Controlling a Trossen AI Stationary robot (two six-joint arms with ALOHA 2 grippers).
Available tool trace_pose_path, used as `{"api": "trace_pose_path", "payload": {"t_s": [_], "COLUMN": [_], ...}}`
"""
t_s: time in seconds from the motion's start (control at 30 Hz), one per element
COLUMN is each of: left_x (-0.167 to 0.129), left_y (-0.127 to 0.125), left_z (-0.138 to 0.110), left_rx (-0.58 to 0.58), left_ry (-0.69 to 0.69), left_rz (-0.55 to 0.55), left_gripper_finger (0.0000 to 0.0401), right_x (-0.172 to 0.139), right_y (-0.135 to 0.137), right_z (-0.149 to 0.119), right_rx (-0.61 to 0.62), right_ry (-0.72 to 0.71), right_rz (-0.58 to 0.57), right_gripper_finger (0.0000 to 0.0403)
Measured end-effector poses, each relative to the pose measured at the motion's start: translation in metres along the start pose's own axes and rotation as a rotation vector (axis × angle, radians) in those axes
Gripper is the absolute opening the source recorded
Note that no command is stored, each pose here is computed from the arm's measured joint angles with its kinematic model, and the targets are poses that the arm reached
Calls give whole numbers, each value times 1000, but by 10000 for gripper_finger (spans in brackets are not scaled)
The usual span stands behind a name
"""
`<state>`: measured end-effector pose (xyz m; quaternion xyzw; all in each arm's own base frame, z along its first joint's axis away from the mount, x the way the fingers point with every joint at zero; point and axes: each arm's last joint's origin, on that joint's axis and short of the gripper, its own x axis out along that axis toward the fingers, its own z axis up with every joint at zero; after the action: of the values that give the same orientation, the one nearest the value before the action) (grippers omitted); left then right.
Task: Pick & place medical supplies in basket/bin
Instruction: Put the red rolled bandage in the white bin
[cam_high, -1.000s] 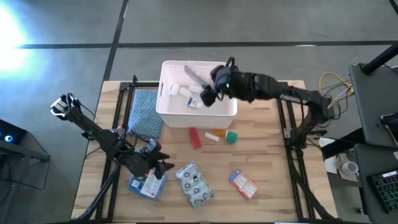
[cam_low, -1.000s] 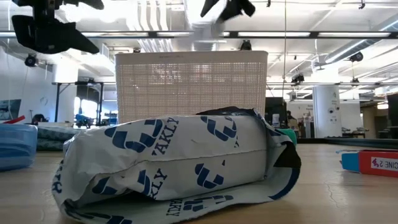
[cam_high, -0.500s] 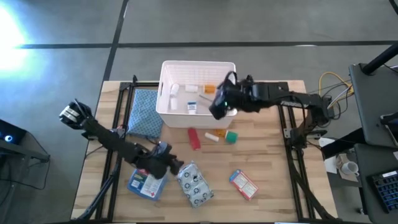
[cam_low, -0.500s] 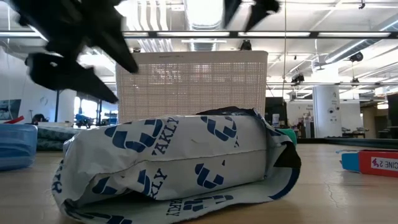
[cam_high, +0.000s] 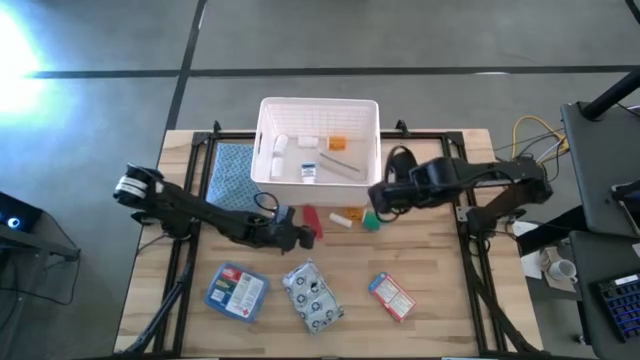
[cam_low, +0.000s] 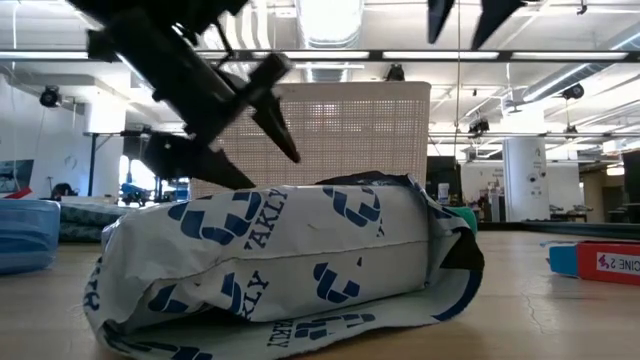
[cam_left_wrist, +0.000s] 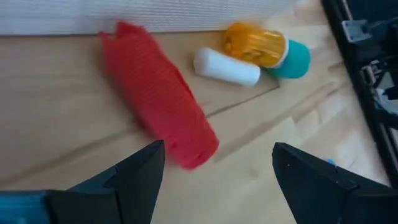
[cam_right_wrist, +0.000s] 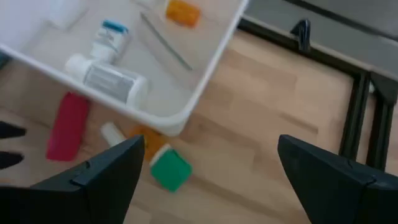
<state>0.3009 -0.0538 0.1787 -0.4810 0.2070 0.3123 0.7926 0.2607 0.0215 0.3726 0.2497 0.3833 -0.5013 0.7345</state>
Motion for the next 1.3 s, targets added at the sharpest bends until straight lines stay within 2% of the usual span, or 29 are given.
{"api": "trace_pose_path", "payload": {"t_s": [0.2, 0.37, 0.53, 0.67, 0.83, 0.93, 1.07, 1.17, 1.3], "left_x": [36, 58, 68, 68, 55, 49, 35, 10, -44], "left_y": [-5, -4, -6, -6, -9, -10, 2, 8, -4], "left_z": [3, 0, -4, -9, -17, -19, -24, -34, -52], "left_rx": [69, 164, 250, 297, 428, 466, 580, 653, 654], "left_ry": [-17, 15, 25, 52, 119, 142, 199, 278, 282], "left_rz": [93, 310, 471, 513, 532, 570, 694, 750, 662], "left_gripper_finger": [276, 276, 276, 275, 243, 198, 121, 74, 52], "right_x": [7, 9, 11, 11, 12, 12, 12, 13, 12], "right_y": [-16, -22, -23, -22, -21, -21, -21, -21, -21], "right_z": [-22, -35, -45, -48, -48, -47, -47, -46, -46], "right_rx": [67, 106, 98, 91, 62, 59, 45, 22, 26], "right_ry": [15, 36, 42, 41, 14, -14, -38, -32, -25], "right_rz": [-30, -32, -36, -39, -42, -44, -46, -46, -35], "right_gripper_finger": [359, 359, 359, 359, 359, 359, 359, 359, 359]}}
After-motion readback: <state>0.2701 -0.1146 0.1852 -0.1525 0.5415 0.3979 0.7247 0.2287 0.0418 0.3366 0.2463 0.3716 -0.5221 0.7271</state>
